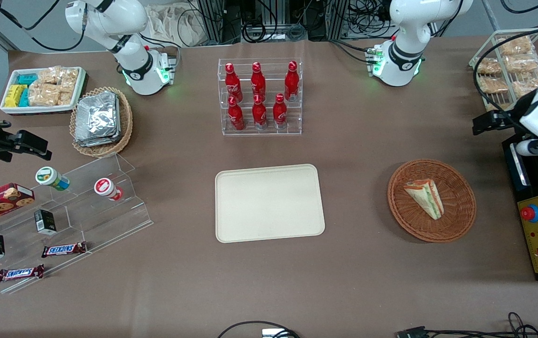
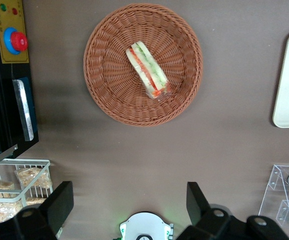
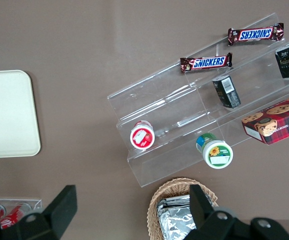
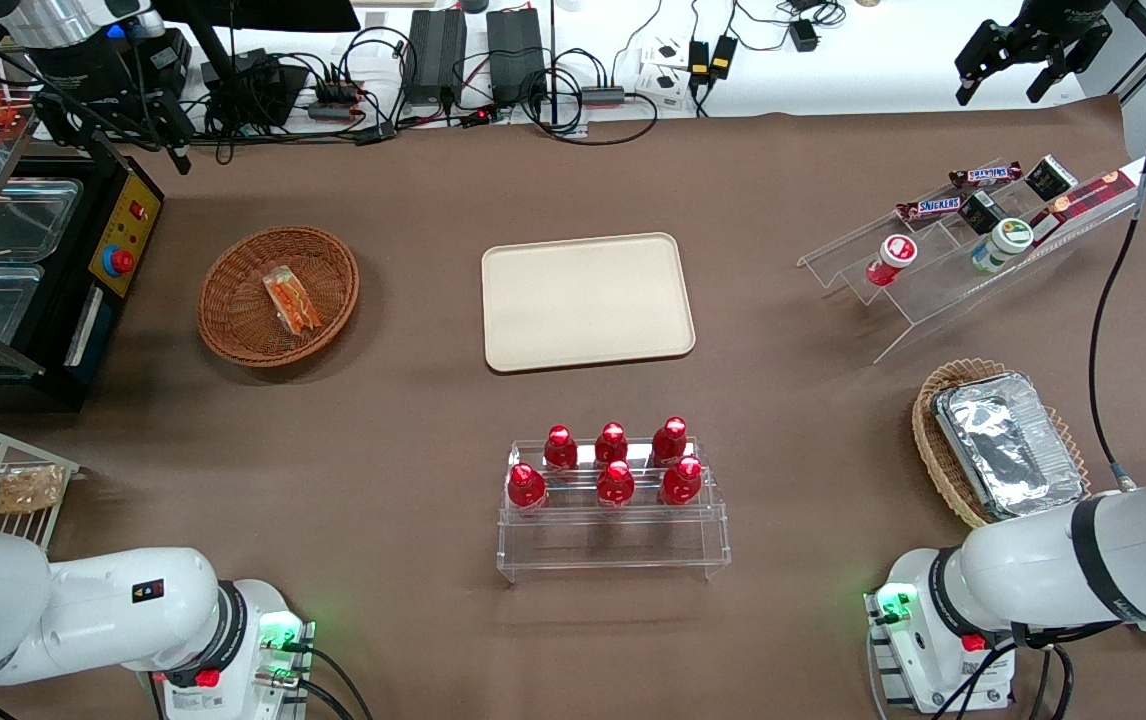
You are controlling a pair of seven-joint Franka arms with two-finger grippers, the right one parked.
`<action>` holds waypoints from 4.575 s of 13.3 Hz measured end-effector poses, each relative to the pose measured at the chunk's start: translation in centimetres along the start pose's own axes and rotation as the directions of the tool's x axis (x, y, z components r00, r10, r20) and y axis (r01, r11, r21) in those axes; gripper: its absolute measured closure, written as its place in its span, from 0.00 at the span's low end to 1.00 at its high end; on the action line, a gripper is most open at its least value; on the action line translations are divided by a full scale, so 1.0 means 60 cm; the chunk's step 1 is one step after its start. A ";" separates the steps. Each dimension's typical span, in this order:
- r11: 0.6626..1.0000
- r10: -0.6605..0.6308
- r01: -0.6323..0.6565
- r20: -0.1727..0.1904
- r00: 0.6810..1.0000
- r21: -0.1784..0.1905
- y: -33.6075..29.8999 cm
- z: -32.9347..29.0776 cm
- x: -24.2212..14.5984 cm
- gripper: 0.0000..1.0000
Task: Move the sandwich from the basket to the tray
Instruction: 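Move the left gripper over the sandwich in the wicker basket, then lower the open left gripper around the wrapped sandwich and close it, then lift the sandwich out of the basket with the left gripper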
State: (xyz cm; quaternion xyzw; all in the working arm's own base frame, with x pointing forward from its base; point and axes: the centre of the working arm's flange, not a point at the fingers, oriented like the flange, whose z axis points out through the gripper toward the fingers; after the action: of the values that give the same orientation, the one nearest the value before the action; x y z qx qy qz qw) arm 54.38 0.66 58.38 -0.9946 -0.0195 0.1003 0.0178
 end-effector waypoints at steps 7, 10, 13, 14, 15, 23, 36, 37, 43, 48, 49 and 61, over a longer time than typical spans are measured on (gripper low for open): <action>0.990 -0.136 0.139 0.128 0.982 -0.011 -0.042 0.110 0.070 0.01; 0.960 -0.276 0.280 0.197 0.941 0.012 -0.042 0.190 0.116 0.01; 0.926 -0.373 0.378 0.196 0.907 0.014 -0.037 0.272 0.173 0.02; 0.920 -0.386 0.392 0.197 0.901 0.009 -0.036 0.300 0.190 0.02; 0.914 -0.400 0.407 0.196 0.895 0.005 -0.035 0.326 0.205 0.02; 0.878 -0.466 0.478 0.179 0.866 -0.030 -0.016 0.497 0.280 0.03; 0.856 -0.497 0.514 0.189 0.847 -0.058 0.024 0.619 0.261 0.07; 0.856 -0.497 0.515 0.189 0.847 -0.058 0.024 0.618 0.261 0.17; 0.855 -0.498 0.514 0.168 0.851 -0.066 0.022 0.589 0.260 0.70; 0.891 -0.440 0.451 0.144 0.886 -0.055 0.068 0.406 0.213 0.81; 0.903 -0.416 0.426 0.135 0.899 -0.056 0.090 0.357 0.200 0.81; 0.997 0.062 -0.058 0.090 0.994 -0.052 0.445 0.266 0.142 0.78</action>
State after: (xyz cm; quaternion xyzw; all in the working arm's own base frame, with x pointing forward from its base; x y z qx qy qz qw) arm 60.46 -25.12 40.03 -0.9892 0.0071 0.1458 -0.0107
